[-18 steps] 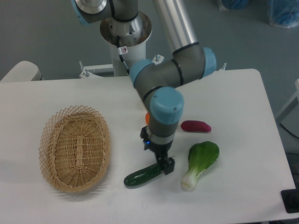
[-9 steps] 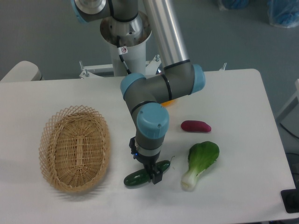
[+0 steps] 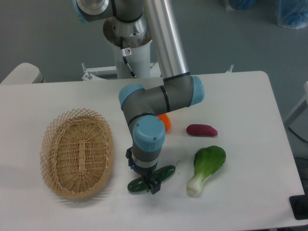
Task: Pick up the cucumber from the table
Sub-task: 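Lower the gripper onto the cucumber and close around it, then lift the grasped cucumber up off the table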
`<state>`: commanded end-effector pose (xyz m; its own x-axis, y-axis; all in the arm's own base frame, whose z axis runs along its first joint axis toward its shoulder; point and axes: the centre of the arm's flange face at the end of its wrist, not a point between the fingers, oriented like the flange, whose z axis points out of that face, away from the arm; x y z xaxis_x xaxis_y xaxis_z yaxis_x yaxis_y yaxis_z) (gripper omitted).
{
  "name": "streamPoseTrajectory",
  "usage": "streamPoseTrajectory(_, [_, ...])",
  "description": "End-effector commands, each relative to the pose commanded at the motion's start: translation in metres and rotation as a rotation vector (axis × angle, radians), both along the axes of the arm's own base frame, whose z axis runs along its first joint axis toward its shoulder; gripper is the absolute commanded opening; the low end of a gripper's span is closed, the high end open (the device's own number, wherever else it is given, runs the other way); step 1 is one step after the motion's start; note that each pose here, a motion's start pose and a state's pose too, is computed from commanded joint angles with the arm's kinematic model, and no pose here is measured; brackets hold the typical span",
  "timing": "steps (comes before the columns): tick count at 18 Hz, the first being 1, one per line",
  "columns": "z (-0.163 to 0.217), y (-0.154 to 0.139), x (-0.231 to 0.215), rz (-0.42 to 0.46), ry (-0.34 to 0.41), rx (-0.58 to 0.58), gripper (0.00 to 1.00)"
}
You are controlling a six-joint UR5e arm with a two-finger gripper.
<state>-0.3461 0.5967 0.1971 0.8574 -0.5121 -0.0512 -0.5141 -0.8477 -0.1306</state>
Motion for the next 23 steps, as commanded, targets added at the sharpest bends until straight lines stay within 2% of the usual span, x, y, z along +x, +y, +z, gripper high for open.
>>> streamPoseTrajectory(3, [-0.007, 0.0, -0.001, 0.004, 0.025, -0.008, 0.96])
streamPoseTrajectory(7, [-0.014, 0.004, 0.002, 0.02, 0.05, -0.039, 0.88])
streamPoseTrajectory(11, [-0.013, 0.003, 0.002, 0.029, 0.051, -0.041, 0.44])
streamPoseTrajectory(13, [-0.009, 0.004, 0.001, 0.044, 0.054, -0.035, 0.3])
streamPoseTrajectory(15, [-0.004, 0.004, 0.001, 0.057, 0.059, -0.03, 0.25])
streamPoseTrajectory(23, [0.038, -0.007, -0.018, 0.076, 0.094, 0.01, 0.25])
